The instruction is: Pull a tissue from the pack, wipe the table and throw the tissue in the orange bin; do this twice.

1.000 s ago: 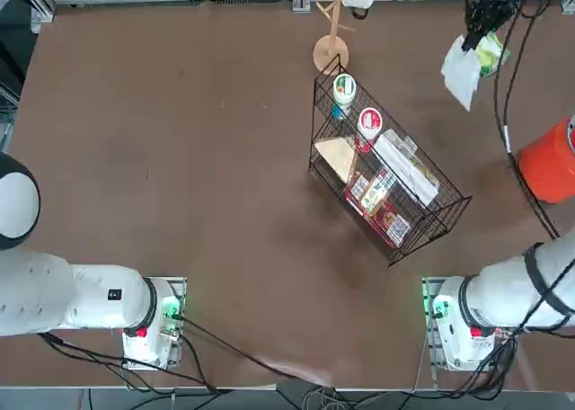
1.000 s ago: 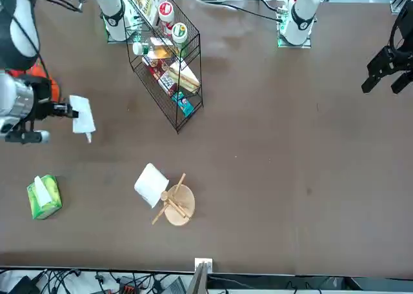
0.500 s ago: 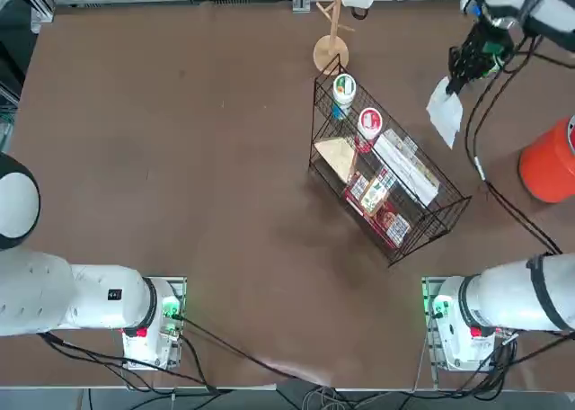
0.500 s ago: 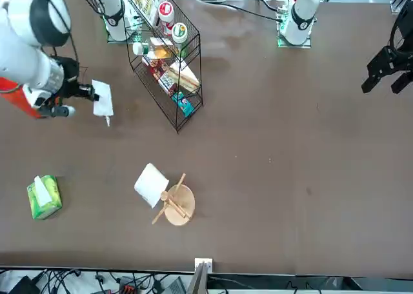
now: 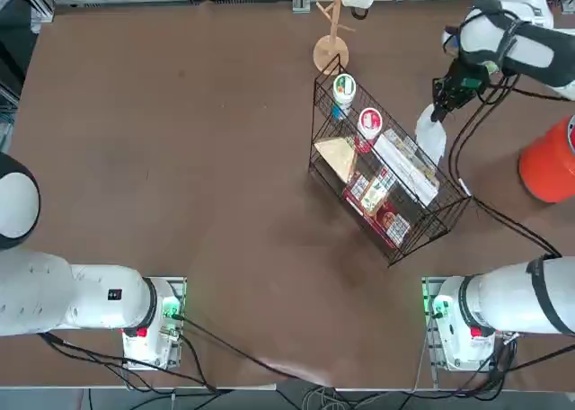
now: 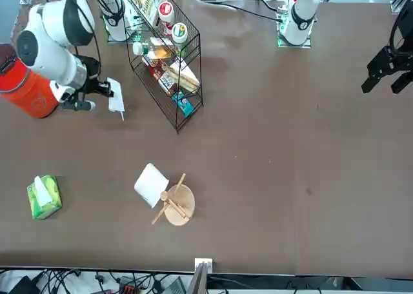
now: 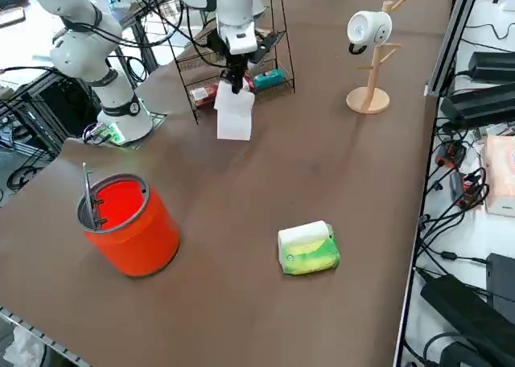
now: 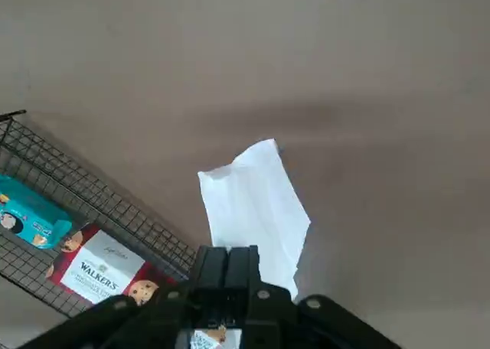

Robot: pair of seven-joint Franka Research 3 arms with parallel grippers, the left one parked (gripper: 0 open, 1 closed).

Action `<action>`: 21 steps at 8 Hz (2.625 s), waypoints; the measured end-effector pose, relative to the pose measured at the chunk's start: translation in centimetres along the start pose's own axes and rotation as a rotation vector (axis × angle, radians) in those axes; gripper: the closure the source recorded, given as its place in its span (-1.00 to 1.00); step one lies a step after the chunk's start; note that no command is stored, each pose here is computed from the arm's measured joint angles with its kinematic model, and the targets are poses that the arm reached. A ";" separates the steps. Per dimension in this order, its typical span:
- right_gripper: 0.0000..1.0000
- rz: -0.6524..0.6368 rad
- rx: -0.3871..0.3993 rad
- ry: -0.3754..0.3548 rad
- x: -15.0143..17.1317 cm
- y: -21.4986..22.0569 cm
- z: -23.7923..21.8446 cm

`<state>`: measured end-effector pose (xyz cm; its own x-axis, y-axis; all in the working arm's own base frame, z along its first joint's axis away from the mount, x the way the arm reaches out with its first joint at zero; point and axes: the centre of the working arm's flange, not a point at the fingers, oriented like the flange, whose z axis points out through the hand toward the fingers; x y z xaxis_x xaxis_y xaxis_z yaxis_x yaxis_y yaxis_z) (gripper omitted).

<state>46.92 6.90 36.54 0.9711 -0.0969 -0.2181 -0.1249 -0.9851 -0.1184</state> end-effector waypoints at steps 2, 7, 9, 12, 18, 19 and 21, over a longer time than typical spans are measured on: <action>0.97 0.018 0.025 0.025 -0.5 -1.4 1.8; 0.97 0.063 0.010 0.068 -1.7 -1.1 6.8; 0.97 0.058 -0.001 0.040 -1.7 -0.7 8.3; 0.97 0.036 -0.029 0.007 -1.4 1.1 10.2; 0.97 0.015 -0.110 0.041 0.4 2.6 14.3; 0.97 0.024 -0.114 0.045 0.2 1.5 14.5; 0.97 0.057 -0.117 0.069 -0.3 -1.0 14.9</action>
<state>43.74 10.01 22.26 0.9754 -0.1584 -0.1535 -0.1593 -0.9872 0.0069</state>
